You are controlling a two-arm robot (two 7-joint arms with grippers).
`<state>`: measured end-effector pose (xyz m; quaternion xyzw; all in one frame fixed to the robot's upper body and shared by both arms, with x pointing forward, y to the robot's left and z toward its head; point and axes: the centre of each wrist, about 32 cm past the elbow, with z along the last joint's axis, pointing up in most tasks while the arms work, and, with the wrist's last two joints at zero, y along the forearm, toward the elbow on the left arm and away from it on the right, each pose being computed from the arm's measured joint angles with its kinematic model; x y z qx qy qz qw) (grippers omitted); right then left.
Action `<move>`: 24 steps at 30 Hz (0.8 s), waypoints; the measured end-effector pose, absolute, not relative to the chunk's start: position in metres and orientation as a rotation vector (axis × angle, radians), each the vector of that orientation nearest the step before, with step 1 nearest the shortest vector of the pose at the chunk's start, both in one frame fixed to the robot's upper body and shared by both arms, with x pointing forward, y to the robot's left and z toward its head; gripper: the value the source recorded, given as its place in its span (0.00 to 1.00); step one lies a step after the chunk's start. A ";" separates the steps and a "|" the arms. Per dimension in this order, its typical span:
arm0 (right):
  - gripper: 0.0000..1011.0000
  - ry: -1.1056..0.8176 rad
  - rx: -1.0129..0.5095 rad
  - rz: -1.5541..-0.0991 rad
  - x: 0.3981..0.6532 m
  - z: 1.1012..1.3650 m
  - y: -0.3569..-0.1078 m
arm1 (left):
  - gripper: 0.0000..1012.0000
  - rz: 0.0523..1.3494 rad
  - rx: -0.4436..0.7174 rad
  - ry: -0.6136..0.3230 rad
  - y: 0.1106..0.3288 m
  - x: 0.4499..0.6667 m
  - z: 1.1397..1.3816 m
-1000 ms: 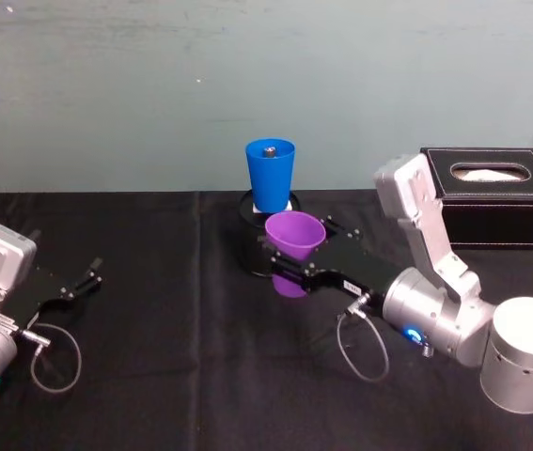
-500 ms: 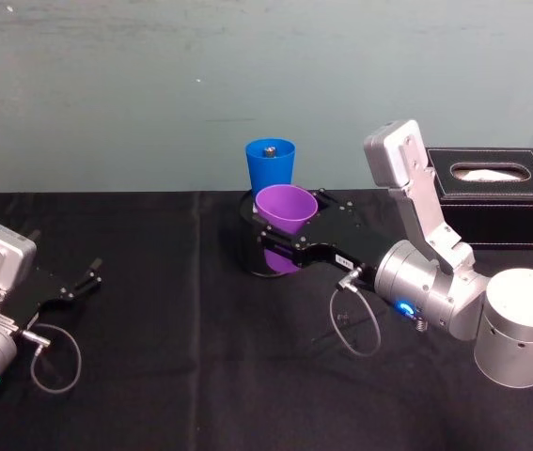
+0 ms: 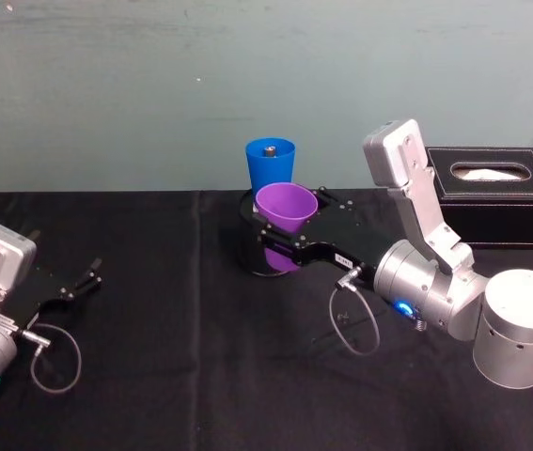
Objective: Pick up one cup with a gripper and tap it against the other cup.
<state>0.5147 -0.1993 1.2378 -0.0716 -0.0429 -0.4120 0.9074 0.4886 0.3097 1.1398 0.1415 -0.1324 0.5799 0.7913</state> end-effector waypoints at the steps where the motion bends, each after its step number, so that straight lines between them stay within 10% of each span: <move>1: 0.74 -0.089 -0.148 -0.850 0.515 1.238 -0.199 | 0.99 1.248 0.304 -0.285 0.310 0.489 1.140; 24: 0.74 -0.089 -0.148 -0.848 0.515 1.238 -0.199 | 0.99 1.248 0.304 -0.285 0.310 0.489 1.140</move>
